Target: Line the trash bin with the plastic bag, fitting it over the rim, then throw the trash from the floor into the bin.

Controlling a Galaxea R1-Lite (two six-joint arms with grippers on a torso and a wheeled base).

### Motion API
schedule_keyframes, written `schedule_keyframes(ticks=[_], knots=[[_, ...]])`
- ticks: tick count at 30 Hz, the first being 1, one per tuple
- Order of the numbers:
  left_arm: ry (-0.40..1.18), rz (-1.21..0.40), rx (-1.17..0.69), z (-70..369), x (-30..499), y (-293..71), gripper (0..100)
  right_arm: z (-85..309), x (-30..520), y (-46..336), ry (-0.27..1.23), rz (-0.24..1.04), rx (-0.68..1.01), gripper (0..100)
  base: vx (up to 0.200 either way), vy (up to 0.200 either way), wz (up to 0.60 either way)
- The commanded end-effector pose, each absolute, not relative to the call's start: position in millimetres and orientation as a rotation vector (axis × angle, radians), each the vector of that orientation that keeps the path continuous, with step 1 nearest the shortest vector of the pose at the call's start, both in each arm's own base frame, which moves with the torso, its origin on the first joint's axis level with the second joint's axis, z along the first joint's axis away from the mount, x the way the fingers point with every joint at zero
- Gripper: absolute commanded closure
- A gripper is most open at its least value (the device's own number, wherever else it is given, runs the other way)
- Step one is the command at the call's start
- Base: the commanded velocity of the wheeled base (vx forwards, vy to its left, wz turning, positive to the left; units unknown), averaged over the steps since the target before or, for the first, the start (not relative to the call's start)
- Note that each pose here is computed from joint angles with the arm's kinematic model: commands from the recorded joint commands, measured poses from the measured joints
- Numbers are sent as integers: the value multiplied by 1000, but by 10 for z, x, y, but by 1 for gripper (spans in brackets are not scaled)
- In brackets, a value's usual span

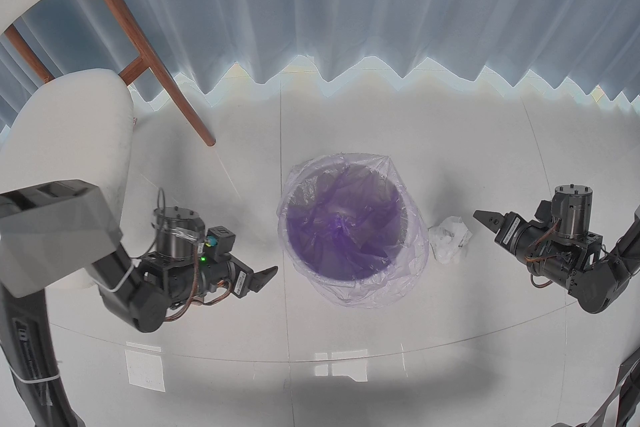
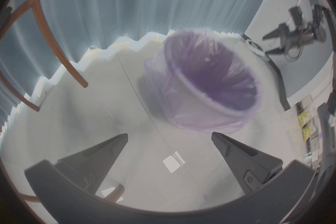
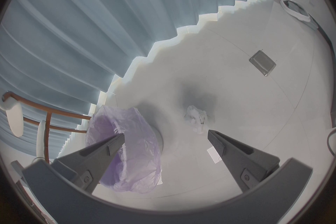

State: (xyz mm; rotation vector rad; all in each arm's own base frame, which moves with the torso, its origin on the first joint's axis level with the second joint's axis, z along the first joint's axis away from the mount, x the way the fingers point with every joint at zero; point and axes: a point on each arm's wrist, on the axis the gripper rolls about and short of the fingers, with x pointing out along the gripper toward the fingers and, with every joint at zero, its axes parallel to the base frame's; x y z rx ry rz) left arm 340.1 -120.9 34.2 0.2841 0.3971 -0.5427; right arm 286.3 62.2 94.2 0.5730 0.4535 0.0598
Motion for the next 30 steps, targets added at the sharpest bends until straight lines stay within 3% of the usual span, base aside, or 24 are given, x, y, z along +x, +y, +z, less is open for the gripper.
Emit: schedule_keyframes(ticks=[1,6,12,30], knots=[[236,-559,158,1131,2693,-959,0,706,2848,734,561,110,553,0,0,0,0],[105,-516,-4,1482,2450,-852,0,432,3001,807,633,157,477,0,0,0,0],[39,-441,-104,1557,2232,-787,0,211,3328,900,603,183,445,0,0,0,0],[-111,-396,-125,1745,1933,-583,0,-251,3984,1199,598,234,348,0,0,0,0]])
